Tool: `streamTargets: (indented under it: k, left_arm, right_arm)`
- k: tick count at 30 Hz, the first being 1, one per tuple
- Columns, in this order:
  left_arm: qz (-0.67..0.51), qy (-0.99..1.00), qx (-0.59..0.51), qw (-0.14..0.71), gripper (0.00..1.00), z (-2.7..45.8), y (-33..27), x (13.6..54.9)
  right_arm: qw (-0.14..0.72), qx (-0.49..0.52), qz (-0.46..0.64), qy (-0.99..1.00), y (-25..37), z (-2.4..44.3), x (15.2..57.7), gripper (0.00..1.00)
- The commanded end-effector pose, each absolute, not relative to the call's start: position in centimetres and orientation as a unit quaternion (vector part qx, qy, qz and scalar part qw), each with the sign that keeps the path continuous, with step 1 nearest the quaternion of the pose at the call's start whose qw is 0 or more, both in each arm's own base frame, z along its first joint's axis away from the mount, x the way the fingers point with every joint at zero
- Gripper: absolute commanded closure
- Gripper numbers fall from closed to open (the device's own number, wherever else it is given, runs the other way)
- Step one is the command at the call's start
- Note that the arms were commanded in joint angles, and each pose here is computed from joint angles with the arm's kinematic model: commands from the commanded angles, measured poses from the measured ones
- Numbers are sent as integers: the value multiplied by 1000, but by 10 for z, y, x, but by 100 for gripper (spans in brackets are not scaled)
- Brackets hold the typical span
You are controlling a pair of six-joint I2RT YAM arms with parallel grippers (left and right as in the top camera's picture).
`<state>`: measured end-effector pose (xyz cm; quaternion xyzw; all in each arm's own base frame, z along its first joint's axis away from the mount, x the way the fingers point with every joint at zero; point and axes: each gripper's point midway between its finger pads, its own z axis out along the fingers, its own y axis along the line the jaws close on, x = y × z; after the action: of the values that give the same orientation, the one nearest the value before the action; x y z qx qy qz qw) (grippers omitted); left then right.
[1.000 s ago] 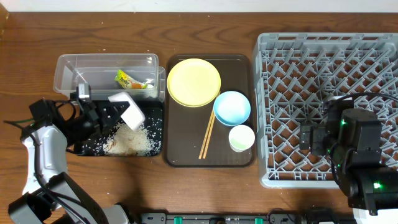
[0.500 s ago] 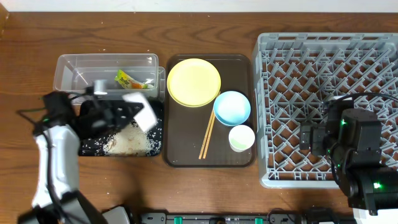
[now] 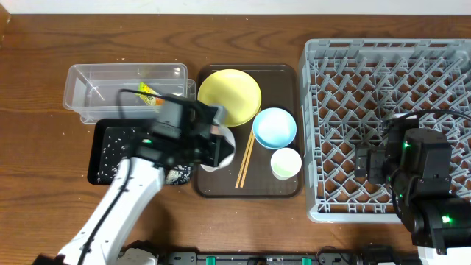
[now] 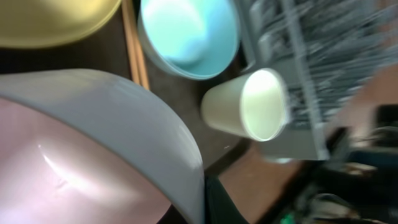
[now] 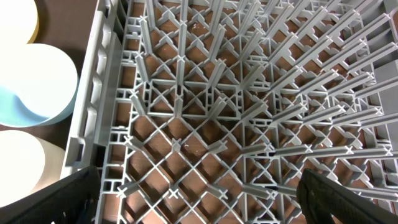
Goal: Sort waste into correct bins and load items into the dishwasher rack
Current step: 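Set the emptied pink bowl back on the brown tray with the left gripper, then grasp the white cup with the left gripper and lift it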
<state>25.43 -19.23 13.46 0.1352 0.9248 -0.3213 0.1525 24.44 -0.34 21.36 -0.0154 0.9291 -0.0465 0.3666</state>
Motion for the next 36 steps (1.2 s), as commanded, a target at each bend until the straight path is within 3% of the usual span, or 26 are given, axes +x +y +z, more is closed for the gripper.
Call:
streamTargets:
  k: [1, 11, 21, 28, 32, 36]
  left_arm:
    - [-209, 956, 123, 163, 94, 106, -182, 264]
    - [-194, 958, 175, 117, 92, 60, -219, 255]
    - [-190, 960, 174, 108, 61, 52, -219, 255]
    - [-213, 949, 181, 143, 45, 91, -228, 266]
    - [-267, 924, 199, 189, 43, 133, -248, 270]
    - [-279, 912, 215, 209, 43, 141, -261, 270]
  right_arm:
    - [375, -10, -45, 926, -5, 221, 246, 1]
    - [375, -10, -45, 926, -5, 221, 245, 1]
    - [375, -10, -45, 926, -5, 221, 246, 1]
    - [375, -10, -45, 926, -5, 221, 245, 1]
    - [375, -10, -45, 926, -5, 221, 245, 1]
    - [375, -10, -45, 926, -5, 221, 245, 1]
